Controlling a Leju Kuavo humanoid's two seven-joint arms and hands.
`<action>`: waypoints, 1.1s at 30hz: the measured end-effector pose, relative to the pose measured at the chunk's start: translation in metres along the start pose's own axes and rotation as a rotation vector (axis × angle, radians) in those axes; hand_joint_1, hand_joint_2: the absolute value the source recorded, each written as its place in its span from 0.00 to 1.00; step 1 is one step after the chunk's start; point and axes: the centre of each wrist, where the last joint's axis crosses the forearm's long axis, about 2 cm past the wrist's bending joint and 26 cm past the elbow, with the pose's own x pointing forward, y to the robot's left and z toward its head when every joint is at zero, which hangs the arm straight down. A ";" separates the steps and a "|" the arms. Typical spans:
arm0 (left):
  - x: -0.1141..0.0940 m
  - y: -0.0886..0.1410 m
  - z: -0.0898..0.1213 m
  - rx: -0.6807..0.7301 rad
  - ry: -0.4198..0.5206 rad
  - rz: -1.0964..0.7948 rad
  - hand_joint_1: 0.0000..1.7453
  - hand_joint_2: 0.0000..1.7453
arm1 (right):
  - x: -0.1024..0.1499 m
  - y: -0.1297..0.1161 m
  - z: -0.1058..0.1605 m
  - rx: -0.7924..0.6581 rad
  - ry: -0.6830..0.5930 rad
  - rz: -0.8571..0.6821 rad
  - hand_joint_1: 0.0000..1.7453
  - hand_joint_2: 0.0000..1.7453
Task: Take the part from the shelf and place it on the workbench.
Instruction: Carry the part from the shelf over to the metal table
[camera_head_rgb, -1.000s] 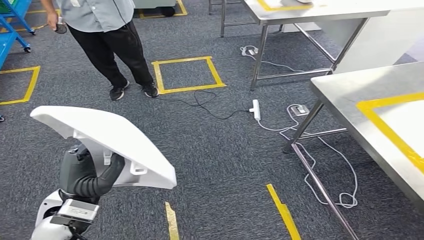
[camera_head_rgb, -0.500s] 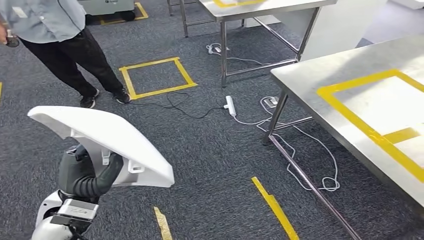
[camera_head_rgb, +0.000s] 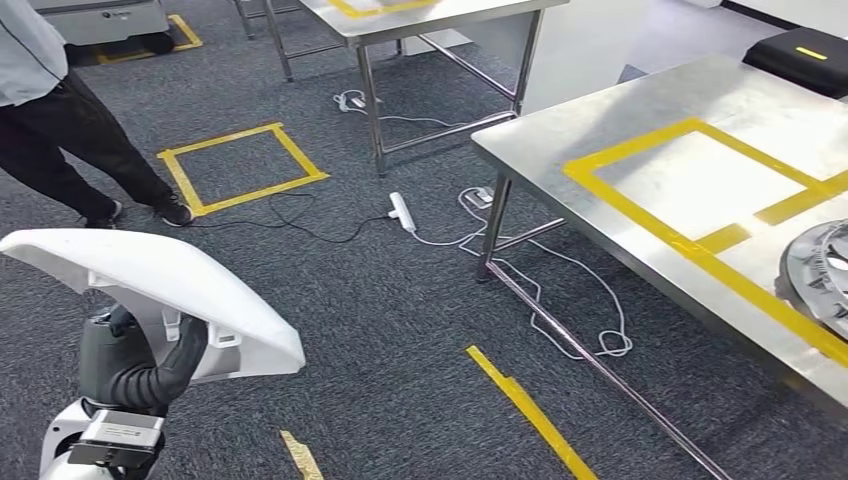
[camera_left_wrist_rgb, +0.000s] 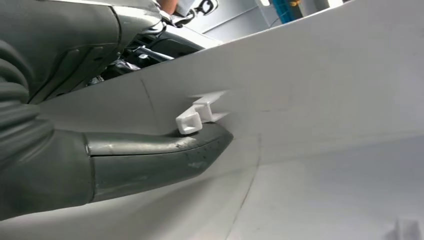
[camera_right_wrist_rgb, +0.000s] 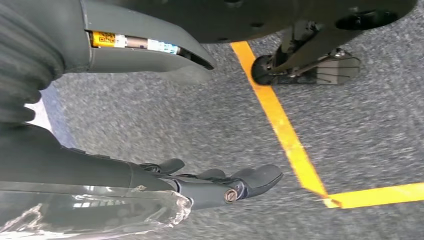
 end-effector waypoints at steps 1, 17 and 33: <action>0.000 0.000 0.001 0.001 0.001 0.001 1.00 1.00 | 0.000 0.000 0.000 -0.001 0.000 0.000 0.00 1.00; 0.003 0.011 0.005 0.088 -0.077 0.004 1.00 1.00 | 0.001 -0.002 0.000 0.004 -0.002 0.013 0.00 1.00; 0.005 0.026 0.012 0.158 -0.089 -0.060 1.00 1.00 | 0.001 0.000 0.000 0.006 -0.001 0.013 0.00 1.00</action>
